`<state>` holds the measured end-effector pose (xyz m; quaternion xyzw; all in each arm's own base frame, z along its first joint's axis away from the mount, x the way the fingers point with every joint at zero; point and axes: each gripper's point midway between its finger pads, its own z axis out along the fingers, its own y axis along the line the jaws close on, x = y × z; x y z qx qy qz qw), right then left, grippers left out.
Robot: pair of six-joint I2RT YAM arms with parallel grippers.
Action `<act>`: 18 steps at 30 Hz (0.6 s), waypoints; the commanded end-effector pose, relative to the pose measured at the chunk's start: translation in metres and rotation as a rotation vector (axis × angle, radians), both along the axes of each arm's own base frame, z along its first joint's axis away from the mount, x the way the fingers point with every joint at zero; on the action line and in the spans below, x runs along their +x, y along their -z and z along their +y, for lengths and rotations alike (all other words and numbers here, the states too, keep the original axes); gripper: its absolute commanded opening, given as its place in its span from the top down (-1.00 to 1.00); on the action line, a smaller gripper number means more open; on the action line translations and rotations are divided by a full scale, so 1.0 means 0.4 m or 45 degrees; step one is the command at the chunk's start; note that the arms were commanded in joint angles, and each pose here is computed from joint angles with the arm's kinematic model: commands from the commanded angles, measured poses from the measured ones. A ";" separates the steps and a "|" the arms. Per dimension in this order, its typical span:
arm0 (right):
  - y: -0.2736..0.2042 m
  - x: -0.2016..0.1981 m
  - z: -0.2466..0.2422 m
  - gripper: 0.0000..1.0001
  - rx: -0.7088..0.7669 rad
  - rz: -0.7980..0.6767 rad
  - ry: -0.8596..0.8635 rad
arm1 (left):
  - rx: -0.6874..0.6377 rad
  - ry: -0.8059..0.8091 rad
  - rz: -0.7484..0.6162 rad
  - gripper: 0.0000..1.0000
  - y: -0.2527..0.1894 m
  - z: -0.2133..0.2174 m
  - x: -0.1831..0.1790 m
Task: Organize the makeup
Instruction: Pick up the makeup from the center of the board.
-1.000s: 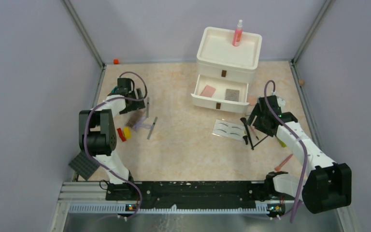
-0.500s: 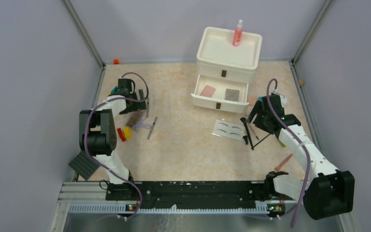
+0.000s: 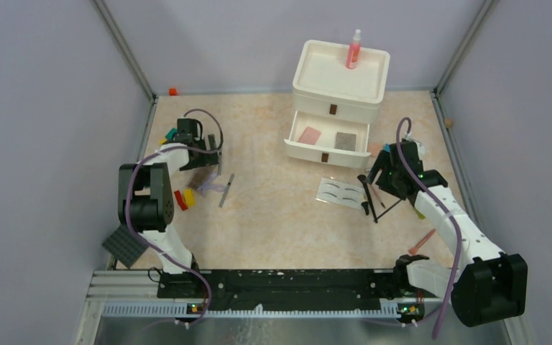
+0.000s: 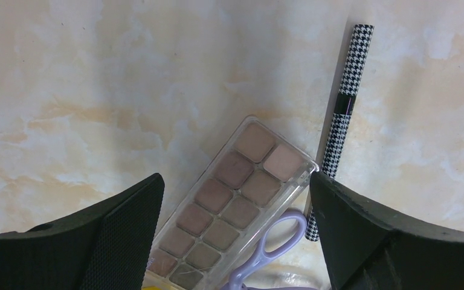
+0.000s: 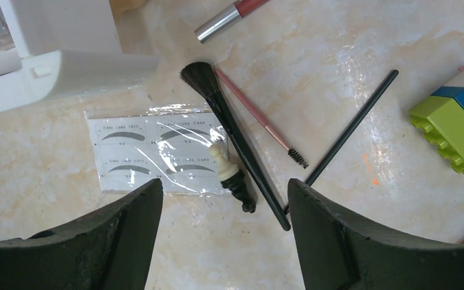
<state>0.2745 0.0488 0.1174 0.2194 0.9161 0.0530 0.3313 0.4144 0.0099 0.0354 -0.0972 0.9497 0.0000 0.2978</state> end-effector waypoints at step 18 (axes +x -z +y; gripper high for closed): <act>-0.019 0.003 0.024 -0.48 0.057 -0.061 -0.059 | 0.324 -0.062 0.184 -0.84 0.061 0.033 -0.052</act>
